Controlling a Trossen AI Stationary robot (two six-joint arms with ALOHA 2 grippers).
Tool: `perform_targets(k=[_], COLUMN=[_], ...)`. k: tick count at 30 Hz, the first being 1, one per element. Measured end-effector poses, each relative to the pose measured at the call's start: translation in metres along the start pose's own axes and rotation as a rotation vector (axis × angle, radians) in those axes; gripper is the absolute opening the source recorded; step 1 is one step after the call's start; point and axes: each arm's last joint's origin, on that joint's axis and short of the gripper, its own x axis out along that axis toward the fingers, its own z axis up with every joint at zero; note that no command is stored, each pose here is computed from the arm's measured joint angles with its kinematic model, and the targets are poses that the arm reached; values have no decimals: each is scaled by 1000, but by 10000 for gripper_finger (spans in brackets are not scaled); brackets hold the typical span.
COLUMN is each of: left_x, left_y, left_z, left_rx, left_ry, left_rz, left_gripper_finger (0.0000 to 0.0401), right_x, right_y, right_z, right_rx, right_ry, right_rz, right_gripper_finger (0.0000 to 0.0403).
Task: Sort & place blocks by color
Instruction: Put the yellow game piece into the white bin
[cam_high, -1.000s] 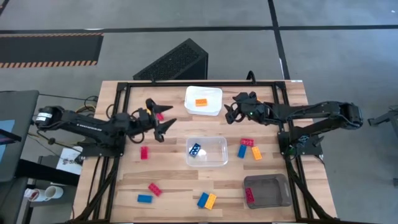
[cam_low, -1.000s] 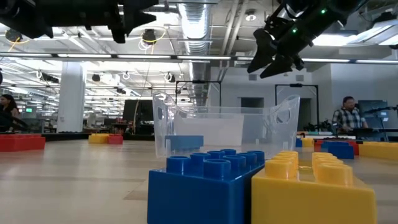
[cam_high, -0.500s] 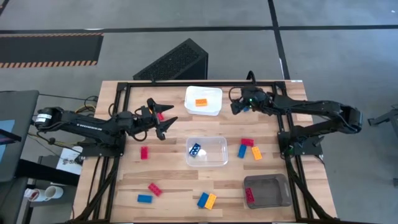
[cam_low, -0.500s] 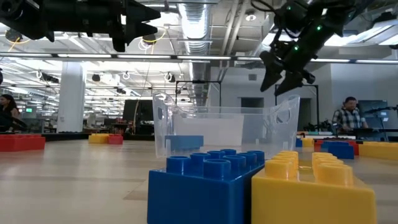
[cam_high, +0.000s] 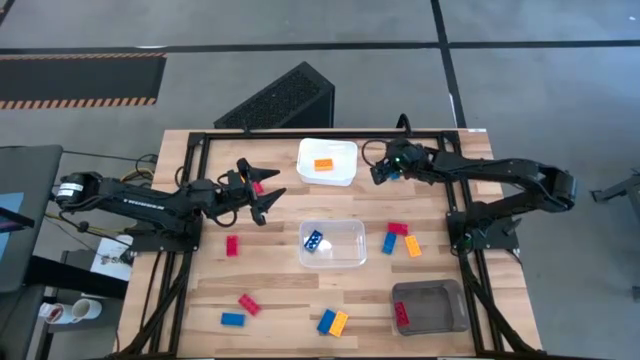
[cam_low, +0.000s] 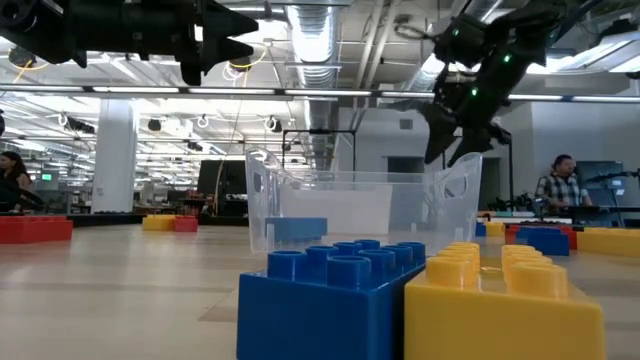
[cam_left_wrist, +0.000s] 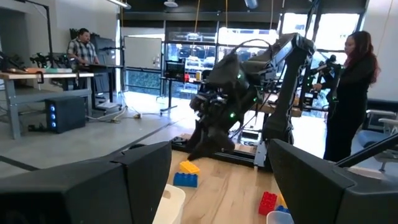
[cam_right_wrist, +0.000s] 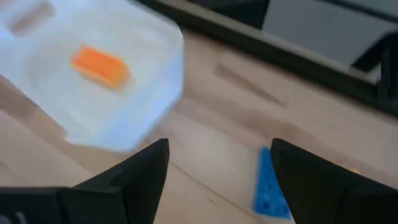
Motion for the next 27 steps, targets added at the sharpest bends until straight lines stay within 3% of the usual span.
perform_targets(k=[13, 20, 27], left_x=[0, -1, -1], left_y=[2, 3, 3], left_z=[-7, -11, -12], left_rx=[108, 135, 85], left_ry=[72, 112, 116], left_rz=[63, 72, 71], left_gripper_finger=[258, 258, 258], right_x=[33, 8, -17], right_y=[6, -2, -10], right_z=[-20, -26, -53], right_rx=[-61, -67, -7], right_ry=[144, 190, 147], right_rz=[-72, -142, -105], right_gripper_finger=[302, 302, 302])
